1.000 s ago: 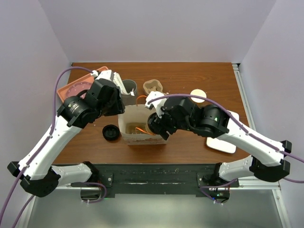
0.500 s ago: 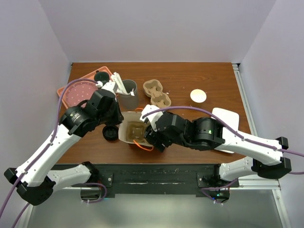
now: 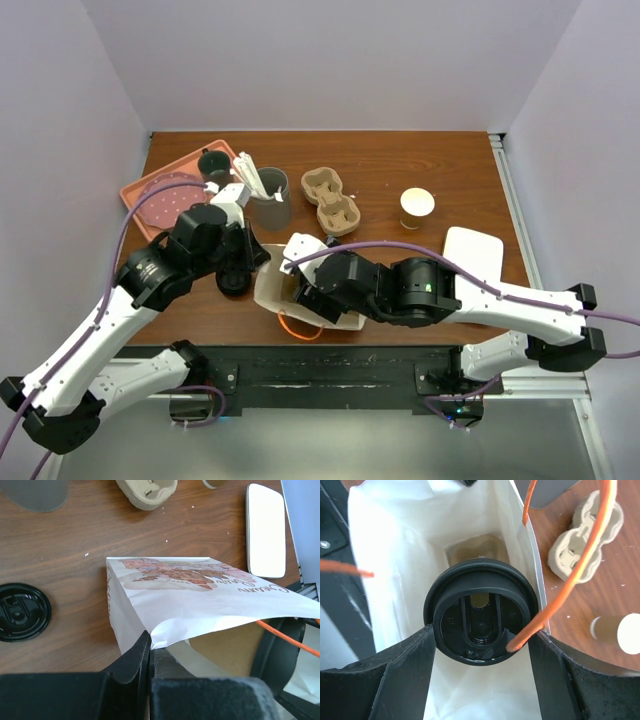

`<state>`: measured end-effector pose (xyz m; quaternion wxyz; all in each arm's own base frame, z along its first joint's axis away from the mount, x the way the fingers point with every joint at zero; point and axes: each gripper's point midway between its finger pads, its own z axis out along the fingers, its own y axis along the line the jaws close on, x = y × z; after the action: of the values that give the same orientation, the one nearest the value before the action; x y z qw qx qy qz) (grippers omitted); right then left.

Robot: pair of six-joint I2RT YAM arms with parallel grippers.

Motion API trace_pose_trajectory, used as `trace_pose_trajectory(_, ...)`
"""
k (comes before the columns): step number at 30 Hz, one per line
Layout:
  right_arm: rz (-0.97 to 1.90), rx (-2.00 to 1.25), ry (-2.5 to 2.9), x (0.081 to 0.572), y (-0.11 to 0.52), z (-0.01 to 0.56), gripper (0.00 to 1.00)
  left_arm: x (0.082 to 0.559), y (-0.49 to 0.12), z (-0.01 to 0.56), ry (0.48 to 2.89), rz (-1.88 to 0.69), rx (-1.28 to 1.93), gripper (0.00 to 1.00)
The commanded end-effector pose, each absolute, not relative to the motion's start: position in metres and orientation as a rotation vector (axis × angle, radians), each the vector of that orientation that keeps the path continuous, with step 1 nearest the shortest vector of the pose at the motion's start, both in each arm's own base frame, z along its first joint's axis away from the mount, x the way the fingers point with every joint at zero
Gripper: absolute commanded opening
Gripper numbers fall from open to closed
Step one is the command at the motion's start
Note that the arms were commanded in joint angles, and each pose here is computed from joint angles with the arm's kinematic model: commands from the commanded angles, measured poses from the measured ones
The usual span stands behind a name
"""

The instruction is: Pack the takeout coffee

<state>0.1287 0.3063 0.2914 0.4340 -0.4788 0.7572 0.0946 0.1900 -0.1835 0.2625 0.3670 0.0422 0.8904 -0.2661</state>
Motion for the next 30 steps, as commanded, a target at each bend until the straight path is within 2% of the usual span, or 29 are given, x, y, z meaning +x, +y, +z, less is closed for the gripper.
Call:
trace_pose_trajectory(1, 0.181, -1.238, 1.833, 0.134, 0.308, 0.290, 0.31, 0.201, -0.193, 0.281, 2.182, -0.723, 0.179, 0.00)
trace_pose_trajectory(14, 0.048, -1.268, 1.709, 0.155, 0.317, 0.295, 0.29, 0.226, -0.178, 0.280, 2.169, -0.537, 0.132, 0.00)
trace_pose_trajectory(18, 0.100, -1.277, 1.725, 0.148, 0.317, 0.294, 0.30, 0.235, -0.174, 0.277, 2.193, -0.463, 0.123, 0.00)
trace_pose_trajectory(25, 0.228, -1.316, 1.738, 0.130, 0.313, 0.296, 0.29, 0.232, -0.178, 0.284, 2.179, -0.523, 0.090, 0.00)
trace_pose_trajectory(30, 0.131, -1.435, 1.748, 0.131, 0.312, 0.278, 0.27, 0.228, -0.175, 0.288, 2.137, -0.543, 0.096, 0.00)
